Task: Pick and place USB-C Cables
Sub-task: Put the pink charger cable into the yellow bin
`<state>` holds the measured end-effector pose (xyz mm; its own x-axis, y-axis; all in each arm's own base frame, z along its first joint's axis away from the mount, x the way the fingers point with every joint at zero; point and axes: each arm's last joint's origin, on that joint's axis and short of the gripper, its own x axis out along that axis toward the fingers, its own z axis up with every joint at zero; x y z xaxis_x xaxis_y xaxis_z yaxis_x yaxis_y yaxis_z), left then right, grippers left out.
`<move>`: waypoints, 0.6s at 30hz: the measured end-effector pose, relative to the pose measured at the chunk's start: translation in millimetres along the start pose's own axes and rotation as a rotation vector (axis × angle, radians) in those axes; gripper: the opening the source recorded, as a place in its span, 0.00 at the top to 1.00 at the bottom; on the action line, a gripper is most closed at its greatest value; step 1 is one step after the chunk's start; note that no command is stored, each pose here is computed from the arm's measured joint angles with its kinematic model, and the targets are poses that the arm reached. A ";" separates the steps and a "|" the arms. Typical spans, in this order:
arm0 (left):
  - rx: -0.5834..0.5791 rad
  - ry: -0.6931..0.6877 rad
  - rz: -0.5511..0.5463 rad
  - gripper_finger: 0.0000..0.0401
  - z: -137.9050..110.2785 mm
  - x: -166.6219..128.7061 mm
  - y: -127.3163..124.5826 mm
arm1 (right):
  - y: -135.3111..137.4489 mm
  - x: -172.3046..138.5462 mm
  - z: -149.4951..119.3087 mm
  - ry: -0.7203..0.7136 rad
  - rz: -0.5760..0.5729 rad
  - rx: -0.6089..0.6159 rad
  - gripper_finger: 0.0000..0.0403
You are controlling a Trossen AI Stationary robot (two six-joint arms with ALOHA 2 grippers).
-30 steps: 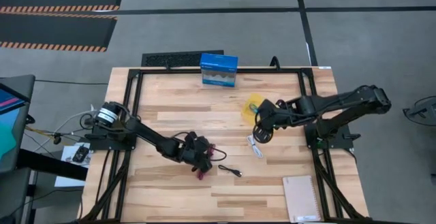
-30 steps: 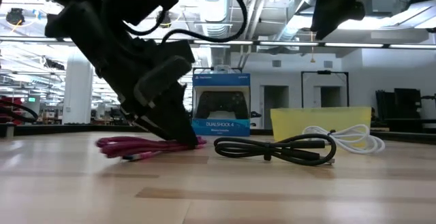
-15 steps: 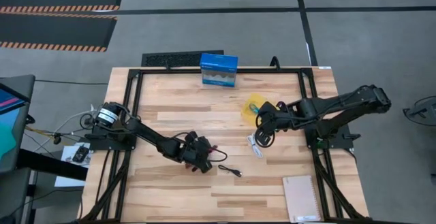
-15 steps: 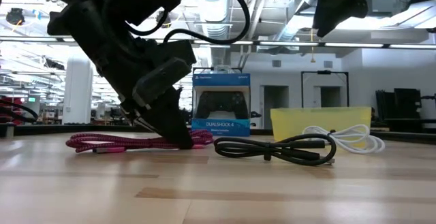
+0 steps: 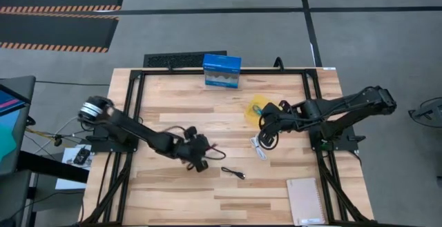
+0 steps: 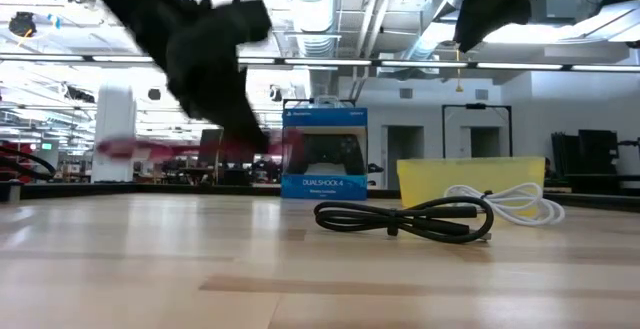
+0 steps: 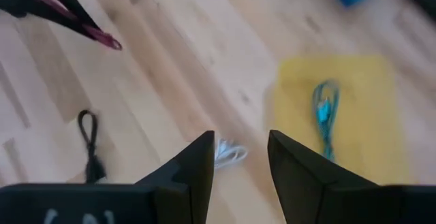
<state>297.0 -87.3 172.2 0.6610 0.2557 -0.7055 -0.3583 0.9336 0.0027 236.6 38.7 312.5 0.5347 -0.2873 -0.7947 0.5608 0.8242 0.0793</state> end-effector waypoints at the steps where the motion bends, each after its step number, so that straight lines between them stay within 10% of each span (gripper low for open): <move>1: 0.012 -0.025 0.005 0.99 5.0 -8.2 3.0 | -1.2 -3.3 1.9 -0.042 -0.007 -0.019 0.61; 11: -0.011 -0.326 0.008 0.99 55.9 -88.8 49.1 | -21.5 -82.7 12.1 -0.616 0.163 -0.220 0.63; 18: 0.013 -0.493 -0.046 0.99 77.9 -108.9 66.0 | -67.5 -60.6 -39.0 -0.820 0.195 -0.137 0.63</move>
<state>252.8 -34.0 304.4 0.9103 0.2996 -0.2856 -0.3153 0.9489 -0.0094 141.7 19.4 331.8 0.9320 -0.3529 -0.0831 0.3579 0.9322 0.0544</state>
